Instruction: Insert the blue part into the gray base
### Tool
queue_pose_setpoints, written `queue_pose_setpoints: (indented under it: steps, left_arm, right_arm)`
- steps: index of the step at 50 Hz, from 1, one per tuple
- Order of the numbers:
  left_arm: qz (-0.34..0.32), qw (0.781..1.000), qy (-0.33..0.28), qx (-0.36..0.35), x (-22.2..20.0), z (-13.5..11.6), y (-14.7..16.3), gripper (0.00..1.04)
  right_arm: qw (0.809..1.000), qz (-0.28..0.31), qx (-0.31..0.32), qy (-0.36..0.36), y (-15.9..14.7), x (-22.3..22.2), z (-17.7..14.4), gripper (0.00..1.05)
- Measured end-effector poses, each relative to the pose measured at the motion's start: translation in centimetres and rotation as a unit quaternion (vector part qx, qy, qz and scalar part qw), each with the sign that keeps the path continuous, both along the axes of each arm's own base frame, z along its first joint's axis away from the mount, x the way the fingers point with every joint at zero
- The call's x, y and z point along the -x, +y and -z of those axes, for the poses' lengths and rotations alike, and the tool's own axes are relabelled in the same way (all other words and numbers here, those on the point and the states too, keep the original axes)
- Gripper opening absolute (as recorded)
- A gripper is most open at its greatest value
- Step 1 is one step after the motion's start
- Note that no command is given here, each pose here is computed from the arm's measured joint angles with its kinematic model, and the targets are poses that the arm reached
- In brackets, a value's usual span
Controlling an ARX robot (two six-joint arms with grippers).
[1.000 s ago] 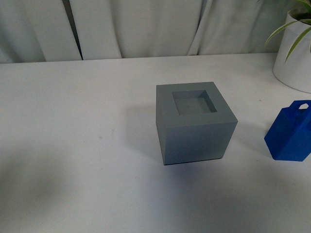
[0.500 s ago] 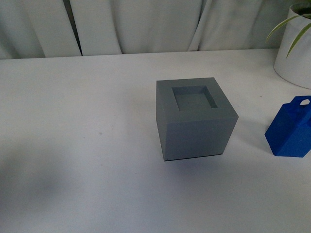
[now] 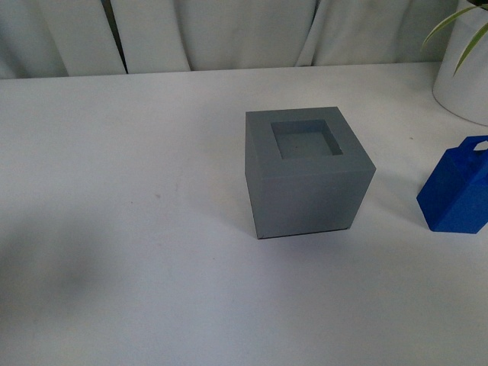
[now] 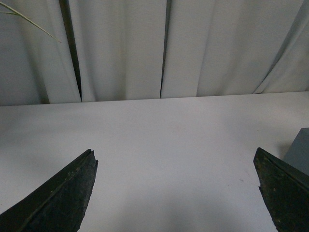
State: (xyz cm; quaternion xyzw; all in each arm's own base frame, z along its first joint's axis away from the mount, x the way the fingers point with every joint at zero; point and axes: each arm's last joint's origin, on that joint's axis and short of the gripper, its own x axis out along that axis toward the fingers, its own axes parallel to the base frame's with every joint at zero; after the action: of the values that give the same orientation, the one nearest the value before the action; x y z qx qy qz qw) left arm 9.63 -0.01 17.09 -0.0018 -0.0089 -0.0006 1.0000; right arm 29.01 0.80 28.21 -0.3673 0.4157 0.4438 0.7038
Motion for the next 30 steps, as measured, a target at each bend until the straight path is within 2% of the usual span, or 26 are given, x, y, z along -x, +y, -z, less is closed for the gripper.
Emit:
queue_pose_setpoints:
  steps: [11,21,30]
  left_arm:
    - [0.0,1.0,0.0,0.0,0.0,0.0,0.0,0.99]
    - [0.0,1.0,0.0,0.0,0.0,0.0,0.0,0.99]
    - [0.0,1.0,0.0,0.0,0.0,0.0,0.0,0.99]
  right_arm:
    - [0.995,-0.062,0.068,0.032,0.7,-2.8,1.5,0.97]
    - [0.989,-0.099,0.09,0.067,1.8,-4.6,4.0,0.97]
    - [0.985,-0.11,0.109,0.07,2.4,-5.4,5.3,0.97]
